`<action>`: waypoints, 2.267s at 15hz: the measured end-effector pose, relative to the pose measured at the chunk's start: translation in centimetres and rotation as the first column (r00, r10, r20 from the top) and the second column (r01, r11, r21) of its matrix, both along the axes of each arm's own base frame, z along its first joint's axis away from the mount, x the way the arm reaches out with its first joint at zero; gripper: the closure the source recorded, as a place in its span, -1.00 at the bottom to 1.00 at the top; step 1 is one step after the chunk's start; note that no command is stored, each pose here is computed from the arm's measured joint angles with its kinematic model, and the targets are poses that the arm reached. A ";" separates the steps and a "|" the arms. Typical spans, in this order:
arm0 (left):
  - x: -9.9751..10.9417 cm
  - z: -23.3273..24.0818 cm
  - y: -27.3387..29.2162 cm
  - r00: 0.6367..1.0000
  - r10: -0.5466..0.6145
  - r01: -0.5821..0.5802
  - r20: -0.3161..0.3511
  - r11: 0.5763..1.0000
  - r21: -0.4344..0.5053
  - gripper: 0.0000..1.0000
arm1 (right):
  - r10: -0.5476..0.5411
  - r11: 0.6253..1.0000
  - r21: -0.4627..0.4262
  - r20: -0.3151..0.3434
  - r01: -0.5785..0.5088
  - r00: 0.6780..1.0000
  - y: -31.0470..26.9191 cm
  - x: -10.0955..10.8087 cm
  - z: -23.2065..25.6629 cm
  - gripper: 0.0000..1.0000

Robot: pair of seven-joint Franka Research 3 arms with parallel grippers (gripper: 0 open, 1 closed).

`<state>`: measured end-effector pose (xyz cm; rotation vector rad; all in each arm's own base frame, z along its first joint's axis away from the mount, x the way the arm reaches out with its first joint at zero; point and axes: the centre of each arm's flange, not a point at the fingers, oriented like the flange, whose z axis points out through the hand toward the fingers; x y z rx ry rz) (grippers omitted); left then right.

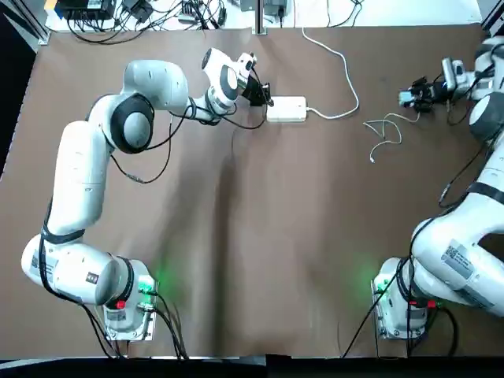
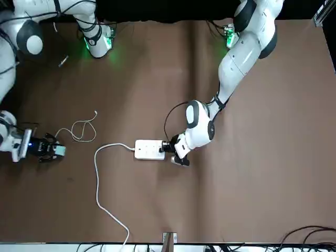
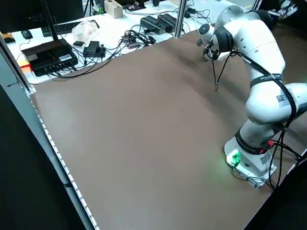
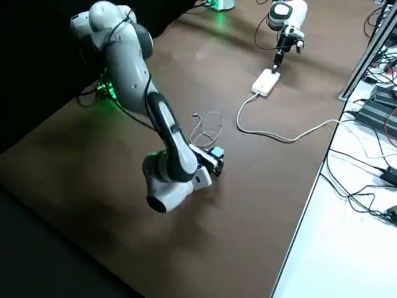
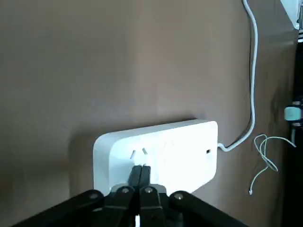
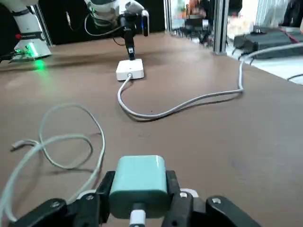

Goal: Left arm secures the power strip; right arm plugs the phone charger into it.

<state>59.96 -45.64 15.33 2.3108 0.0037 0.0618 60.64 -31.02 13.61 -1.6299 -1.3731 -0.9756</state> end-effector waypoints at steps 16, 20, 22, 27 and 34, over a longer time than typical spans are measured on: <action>0.0 0.0 0.0 1.000 0.002 -0.002 0.003 1.000 0.000 0.98 | -0.460 0.733 -0.666 -0.335 0.138 0.822 17.6 7.7 31.6 0.05; 0.0 0.0 0.0 1.000 0.003 -0.003 0.003 1.000 0.000 0.98 | -0.642 0.631 -0.754 -0.376 0.182 0.668 24.8 8.8 32.0 0.05; 0.0 0.0 0.0 1.000 0.003 -0.003 0.003 1.000 0.000 0.98 | -0.737 0.566 -0.799 -0.379 0.204 0.559 28.6 8.9 32.2 0.05; 0.0 0.0 0.0 1.000 0.003 -0.003 0.003 1.000 0.000 0.98 | -0.852 0.445 -0.870 -0.339 0.210 0.399 36.7 8.6 32.1 0.05; 0.0 0.0 0.0 1.000 0.003 -0.003 0.003 1.000 0.000 0.98 | -0.929 0.331 -0.922 -0.282 0.199 0.241 49.7 6.6 29.8 0.05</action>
